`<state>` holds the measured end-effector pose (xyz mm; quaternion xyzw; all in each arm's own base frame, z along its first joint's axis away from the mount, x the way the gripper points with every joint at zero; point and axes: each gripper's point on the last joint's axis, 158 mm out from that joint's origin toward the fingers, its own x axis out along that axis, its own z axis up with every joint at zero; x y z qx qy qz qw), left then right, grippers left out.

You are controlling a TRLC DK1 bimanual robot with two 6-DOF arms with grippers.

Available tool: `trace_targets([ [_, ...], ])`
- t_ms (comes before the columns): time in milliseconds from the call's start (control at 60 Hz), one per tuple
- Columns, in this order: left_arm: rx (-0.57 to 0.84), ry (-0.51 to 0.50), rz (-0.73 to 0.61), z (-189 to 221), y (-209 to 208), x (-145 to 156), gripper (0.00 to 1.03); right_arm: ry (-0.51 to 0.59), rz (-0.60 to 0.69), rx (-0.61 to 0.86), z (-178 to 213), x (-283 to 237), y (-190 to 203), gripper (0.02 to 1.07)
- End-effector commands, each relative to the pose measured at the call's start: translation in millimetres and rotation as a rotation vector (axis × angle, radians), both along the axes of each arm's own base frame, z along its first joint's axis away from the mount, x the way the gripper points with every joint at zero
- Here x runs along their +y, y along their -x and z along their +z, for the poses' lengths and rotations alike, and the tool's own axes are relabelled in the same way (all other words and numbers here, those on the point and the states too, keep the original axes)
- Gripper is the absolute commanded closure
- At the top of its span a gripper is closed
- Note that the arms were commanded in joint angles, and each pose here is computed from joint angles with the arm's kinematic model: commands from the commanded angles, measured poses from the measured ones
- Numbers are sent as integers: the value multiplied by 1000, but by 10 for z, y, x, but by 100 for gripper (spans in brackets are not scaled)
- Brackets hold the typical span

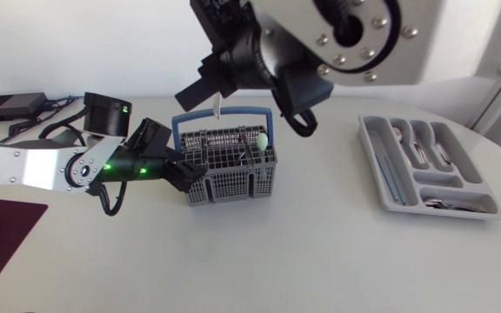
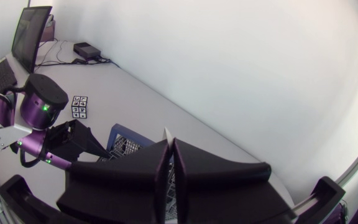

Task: Transfer all utensils from the basket to the drawer tray.

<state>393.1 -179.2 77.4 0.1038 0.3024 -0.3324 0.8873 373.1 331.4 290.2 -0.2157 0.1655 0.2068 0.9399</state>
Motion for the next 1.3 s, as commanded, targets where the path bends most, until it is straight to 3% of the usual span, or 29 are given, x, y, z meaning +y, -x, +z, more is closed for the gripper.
trace_targets([
  [0,2,-8,7,-21,-47,-2,13,14,-4,2,33,-135,39,100],
  [300,-30,-9,61,149,-32,271,13,-24,12,-49,586,-525,194,101],
  [400,-32,-20,70,147,-32,350,13,-8,6,-25,591,-793,169,101],
  [583,-41,-17,82,224,15,425,13,72,-28,58,334,-1584,83,100],
  [783,-62,-9,38,408,193,275,13,152,-92,154,-5,-2506,-10,100],
  [1283,-29,-14,-8,520,387,129,13,527,-285,446,-1273,-4383,117,100],
])
